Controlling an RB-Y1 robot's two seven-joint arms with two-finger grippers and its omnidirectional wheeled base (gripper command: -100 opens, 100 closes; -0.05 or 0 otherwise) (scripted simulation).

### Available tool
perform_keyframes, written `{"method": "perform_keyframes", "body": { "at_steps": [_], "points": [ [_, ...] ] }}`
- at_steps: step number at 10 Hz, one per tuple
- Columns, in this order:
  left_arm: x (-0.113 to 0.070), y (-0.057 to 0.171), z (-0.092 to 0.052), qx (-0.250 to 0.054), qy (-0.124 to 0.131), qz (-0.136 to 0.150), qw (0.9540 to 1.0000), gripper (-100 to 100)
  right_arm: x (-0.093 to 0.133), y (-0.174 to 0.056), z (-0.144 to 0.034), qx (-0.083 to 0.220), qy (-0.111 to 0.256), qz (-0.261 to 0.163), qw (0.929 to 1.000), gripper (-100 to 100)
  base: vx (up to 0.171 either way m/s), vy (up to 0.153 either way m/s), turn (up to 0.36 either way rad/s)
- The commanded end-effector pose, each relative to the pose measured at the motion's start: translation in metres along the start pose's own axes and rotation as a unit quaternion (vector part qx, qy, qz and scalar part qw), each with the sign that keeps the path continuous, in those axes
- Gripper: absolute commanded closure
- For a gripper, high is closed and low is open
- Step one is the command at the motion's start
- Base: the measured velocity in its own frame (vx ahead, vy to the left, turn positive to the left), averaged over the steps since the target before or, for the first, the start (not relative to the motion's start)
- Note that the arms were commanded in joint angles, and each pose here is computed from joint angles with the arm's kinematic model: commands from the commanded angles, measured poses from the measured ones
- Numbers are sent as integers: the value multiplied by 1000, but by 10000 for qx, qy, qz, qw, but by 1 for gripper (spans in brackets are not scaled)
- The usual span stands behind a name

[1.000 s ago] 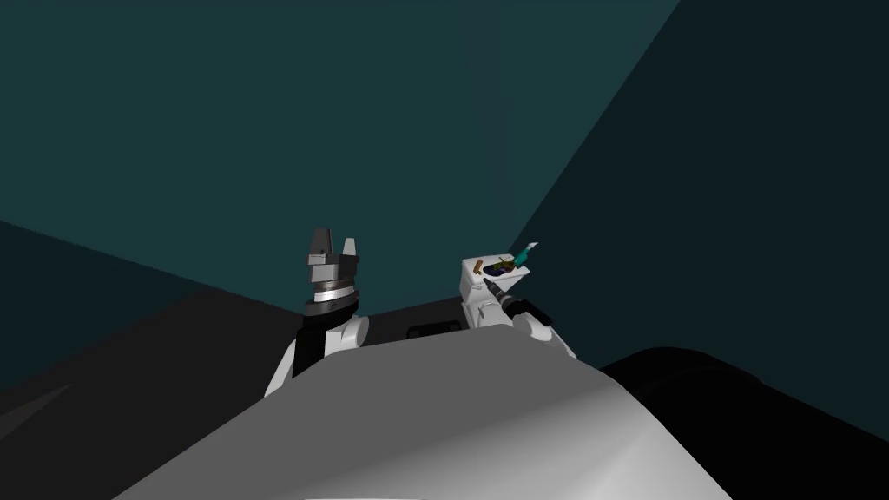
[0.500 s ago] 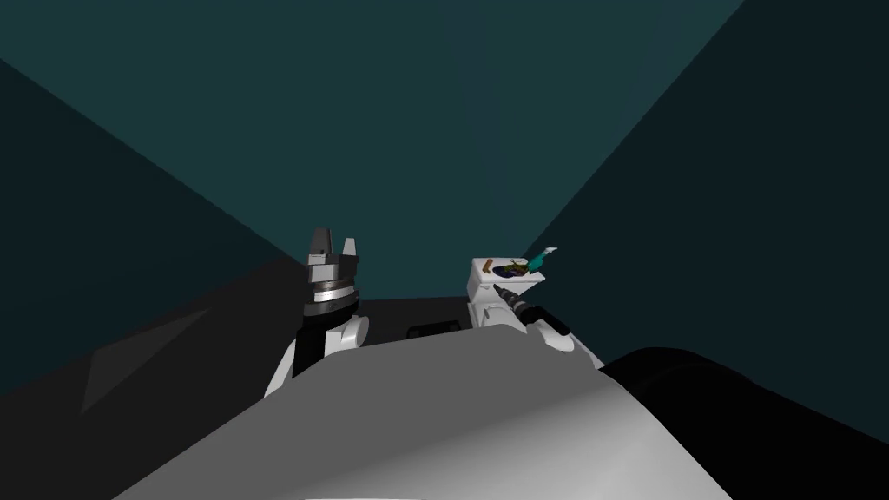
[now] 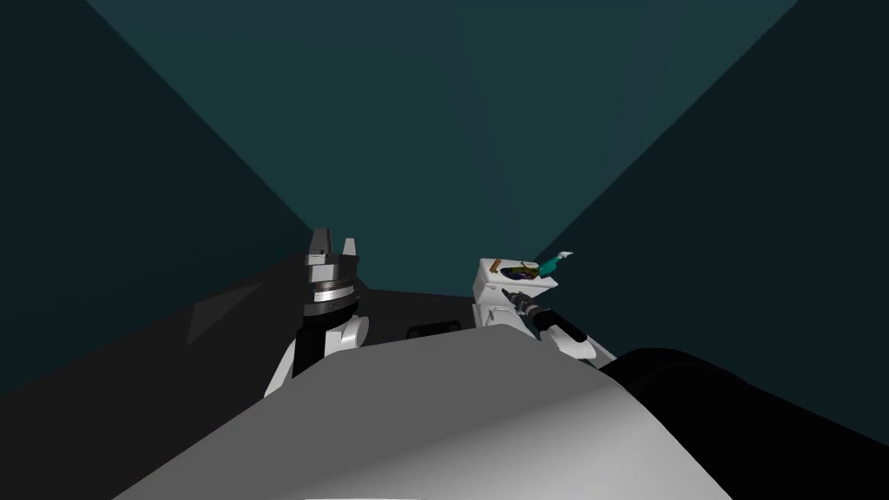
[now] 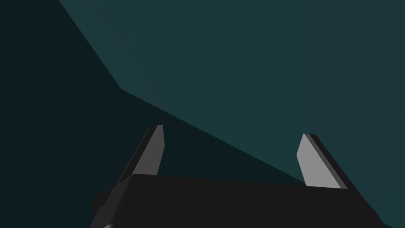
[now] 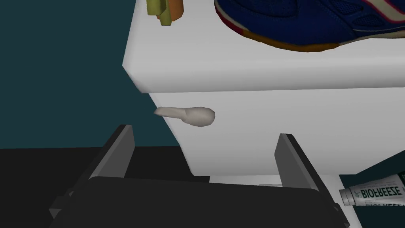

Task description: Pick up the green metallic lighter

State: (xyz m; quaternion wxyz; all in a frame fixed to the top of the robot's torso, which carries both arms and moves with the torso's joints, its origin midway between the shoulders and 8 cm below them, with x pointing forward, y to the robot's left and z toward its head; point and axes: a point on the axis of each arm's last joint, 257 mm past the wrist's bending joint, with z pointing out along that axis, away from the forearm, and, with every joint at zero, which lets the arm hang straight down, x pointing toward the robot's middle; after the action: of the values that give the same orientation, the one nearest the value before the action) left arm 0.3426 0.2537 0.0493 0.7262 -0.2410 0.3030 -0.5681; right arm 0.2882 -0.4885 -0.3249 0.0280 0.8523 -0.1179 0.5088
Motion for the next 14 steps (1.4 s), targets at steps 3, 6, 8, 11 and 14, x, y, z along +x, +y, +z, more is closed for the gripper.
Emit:
{"method": "perform_keyframes", "body": {
  "at_steps": [3,6,8,11,14],
  "points": [
    [0,0,0,1,0,-1,10000,0,1,37,-17,-154,-95,-1282,9916,-100,-106,20,322],
    [0,0,0,1,0,-1,10000,0,1,69,-34,-203,-274,-2454,9688,-100,-102,24,331],
    [0,0,0,0,0,0,10000,0,1,83,-43,-184,-391,-3033,9519,-100,-53,21,246],
    [0,0,0,-1,0,1,10000,0,-5,109,-62,-87,-669,-4081,9105,-100,-50,14,266],
    [0,0,0,0,0,1,10000,0,-11,132,-80,86,-946,-4958,8632,-100,-56,16,285]
  ]
}}
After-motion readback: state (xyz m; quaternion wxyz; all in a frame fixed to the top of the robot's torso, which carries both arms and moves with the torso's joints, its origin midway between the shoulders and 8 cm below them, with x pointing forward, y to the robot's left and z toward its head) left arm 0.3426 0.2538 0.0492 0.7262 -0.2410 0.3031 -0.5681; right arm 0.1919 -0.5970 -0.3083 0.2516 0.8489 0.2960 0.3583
